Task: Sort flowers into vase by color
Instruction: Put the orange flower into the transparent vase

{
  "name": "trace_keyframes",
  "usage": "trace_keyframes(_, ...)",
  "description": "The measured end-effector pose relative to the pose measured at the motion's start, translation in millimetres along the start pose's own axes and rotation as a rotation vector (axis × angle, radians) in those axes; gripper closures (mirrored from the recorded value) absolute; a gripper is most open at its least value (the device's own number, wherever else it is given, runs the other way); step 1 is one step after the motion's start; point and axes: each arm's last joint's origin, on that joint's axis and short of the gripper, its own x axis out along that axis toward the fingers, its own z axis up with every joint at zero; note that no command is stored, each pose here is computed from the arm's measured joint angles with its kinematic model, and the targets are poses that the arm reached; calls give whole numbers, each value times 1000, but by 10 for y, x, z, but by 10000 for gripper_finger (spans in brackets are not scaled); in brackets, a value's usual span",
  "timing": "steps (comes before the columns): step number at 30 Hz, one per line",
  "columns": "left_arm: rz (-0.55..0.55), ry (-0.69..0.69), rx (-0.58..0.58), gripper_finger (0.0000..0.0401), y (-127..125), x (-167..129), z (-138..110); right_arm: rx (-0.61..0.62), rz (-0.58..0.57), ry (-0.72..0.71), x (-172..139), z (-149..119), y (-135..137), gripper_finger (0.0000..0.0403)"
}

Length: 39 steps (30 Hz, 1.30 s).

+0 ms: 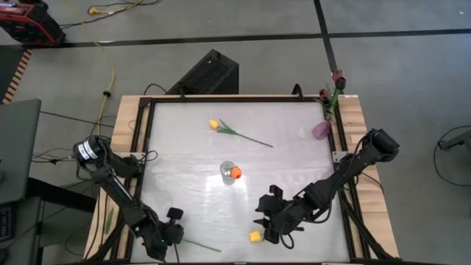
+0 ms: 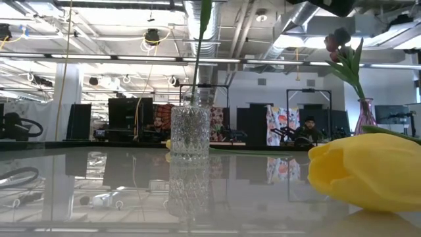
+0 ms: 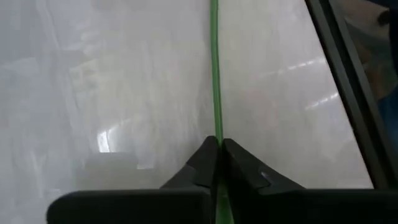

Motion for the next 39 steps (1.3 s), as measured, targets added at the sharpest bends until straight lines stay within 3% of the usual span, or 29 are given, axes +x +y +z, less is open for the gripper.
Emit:
trace_keyframes(7, 24, -25, 115, 400, 110, -4, 99, 44, 5, 3, -11, -22, 21, 198)
trace_keyframes(11, 190, -96, 255, 401, 270, -105, 263, 49, -15, -20, -13, -17, 19, 198)
trace_keyframes(16, 277, -170, 277, 401, 409, -346, 580, 53, -9, -94, -10, 44, 39, 198)
trace_keyframes(21, 231, -194, 265, 401, 504, -464, 803, -25, 46, -160, -24, 103, 109, 207)
trace_keyframes(24, 228, -174, 307, 401, 534, -456, 812, -13, 53, -181, -10, 113, 125, 216)
trace_keyframes(30, 324, -188, 377, 401, 557, -465, 824, 55, -42, -195, 432, 29, 46, 227)
trace_keyframes(34, 351, -191, 409, 401, 560, -471, 834, 164, -10, -180, 720, 114, -90, 230)
trace_keyframes(39, 366, -166, 471, 401, 505, -455, 972, 205, 38, -109, 1007, 185, -296, 230)
